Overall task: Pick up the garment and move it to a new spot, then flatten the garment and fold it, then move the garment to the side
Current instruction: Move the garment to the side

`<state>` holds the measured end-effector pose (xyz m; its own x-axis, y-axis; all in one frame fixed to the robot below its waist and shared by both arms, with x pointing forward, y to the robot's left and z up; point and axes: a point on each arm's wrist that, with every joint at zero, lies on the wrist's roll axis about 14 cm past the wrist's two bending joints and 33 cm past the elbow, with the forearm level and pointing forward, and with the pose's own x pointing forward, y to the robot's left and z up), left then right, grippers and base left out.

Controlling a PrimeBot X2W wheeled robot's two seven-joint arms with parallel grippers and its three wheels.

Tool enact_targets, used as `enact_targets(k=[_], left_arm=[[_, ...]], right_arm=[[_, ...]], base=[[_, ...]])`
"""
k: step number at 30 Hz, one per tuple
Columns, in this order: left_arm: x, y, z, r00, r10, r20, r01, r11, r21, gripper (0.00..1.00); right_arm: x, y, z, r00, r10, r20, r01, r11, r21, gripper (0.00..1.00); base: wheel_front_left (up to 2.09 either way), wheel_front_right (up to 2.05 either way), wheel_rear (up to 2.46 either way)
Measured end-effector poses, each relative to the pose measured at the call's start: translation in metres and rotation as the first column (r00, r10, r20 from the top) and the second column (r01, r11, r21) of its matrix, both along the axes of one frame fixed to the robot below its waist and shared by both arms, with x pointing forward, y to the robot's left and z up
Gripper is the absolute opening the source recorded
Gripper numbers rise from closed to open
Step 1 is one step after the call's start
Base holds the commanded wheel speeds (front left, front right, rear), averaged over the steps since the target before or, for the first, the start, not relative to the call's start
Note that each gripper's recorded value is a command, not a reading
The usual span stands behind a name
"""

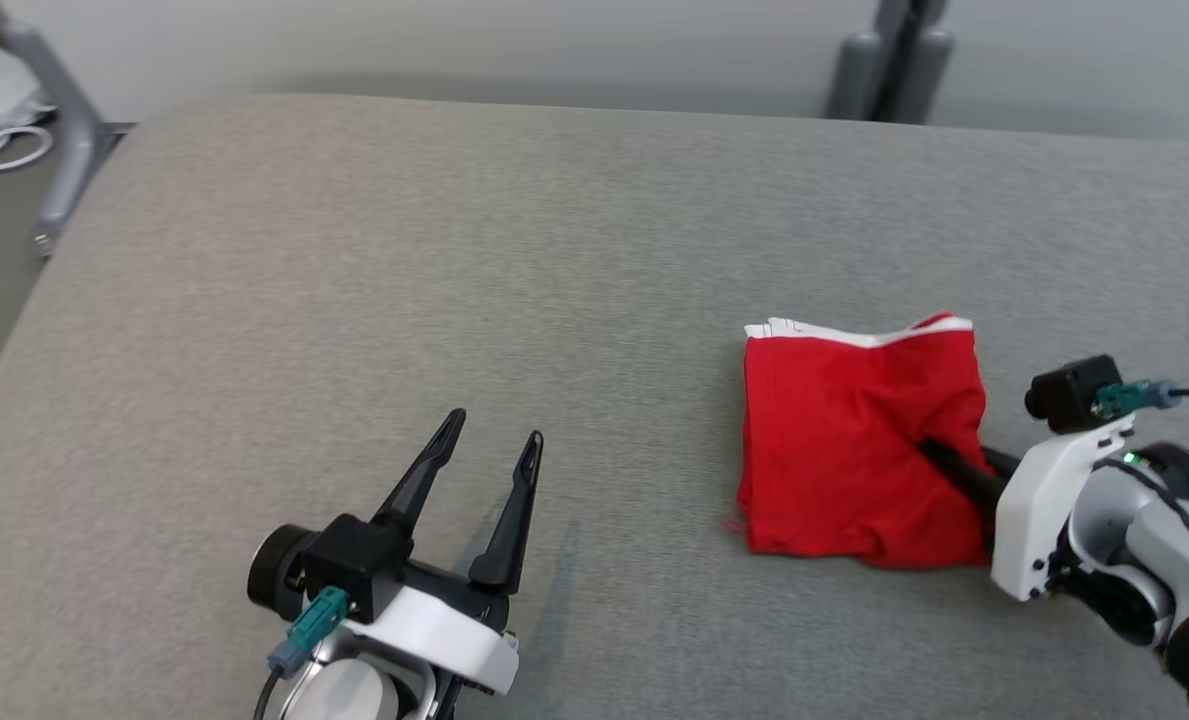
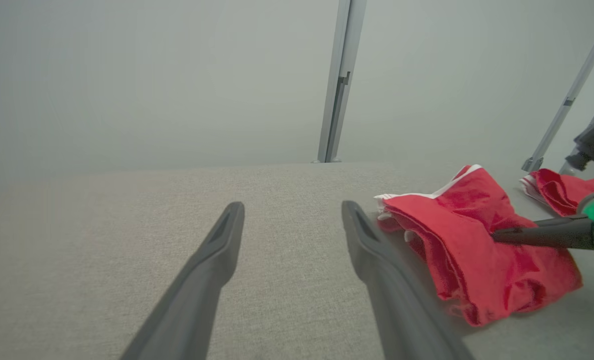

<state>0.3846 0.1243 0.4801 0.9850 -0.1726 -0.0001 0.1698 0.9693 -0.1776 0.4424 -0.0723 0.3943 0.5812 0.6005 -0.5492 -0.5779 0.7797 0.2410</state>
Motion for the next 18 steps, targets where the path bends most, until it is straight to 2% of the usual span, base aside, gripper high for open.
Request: enact_targets(k=[8,12,18], left_arm=[[0.024,-0.054,0.004,0.985,-0.171,0.031,0.172,0.985,-0.012,1.00],[0.033,-0.081,0.000,0.967,-0.254,0.032,0.255,0.967,-0.021,1.00],[0.045,-0.112,-0.012,0.940,-0.340,0.019,0.340,0.939,-0.047,1.00]], right_arm=[[0.015,-0.072,0.020,0.991,-0.002,0.131,0.025,0.984,-0.176,0.00],[0.023,-0.102,0.034,0.981,-0.018,0.195,0.062,0.973,-0.222,0.00],[0.029,-0.162,0.045,0.966,-0.057,0.252,0.140,0.936,-0.323,0.00]], base=[[0.00,0.00,0.00],[0.00,0.00,0.00],[0.00,0.00,0.00]])
